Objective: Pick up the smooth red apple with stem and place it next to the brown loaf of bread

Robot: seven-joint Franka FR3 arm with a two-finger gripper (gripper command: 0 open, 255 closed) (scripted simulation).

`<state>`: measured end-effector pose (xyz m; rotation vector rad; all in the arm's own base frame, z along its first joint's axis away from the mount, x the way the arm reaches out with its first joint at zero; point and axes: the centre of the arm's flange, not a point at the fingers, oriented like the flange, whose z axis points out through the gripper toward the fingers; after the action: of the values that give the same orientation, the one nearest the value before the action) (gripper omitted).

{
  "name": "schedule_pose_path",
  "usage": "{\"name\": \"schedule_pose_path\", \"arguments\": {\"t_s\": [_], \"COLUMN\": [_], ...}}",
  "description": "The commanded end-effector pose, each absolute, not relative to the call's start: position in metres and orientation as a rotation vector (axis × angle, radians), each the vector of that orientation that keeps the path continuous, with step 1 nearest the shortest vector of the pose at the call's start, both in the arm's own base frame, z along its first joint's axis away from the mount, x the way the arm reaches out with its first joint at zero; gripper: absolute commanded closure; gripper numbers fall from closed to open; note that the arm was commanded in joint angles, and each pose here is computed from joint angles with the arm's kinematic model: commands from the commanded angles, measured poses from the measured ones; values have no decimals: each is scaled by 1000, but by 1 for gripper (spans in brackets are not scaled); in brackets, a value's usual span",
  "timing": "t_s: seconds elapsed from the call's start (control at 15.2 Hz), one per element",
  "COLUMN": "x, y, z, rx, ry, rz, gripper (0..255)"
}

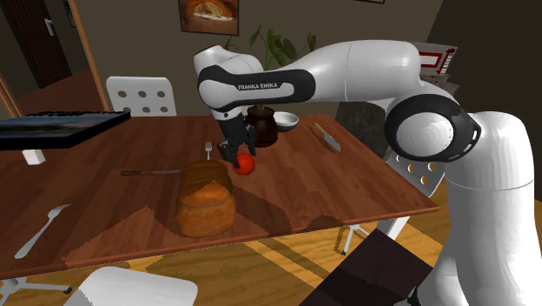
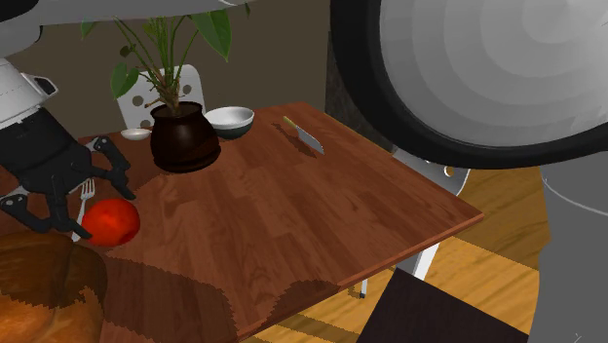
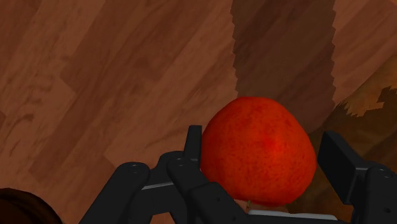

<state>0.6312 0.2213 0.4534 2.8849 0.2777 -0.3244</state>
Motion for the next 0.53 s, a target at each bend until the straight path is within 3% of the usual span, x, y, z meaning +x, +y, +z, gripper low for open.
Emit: {"name": "schedule_pose_path", "arguments": {"t_s": [0.0,0.46], "x": [632,632], "y": [221,221], "z": [443,406], "rx": [2885,2885], "ry": [278,278], "rz": [-324,-324], "gripper": [255,255]}}
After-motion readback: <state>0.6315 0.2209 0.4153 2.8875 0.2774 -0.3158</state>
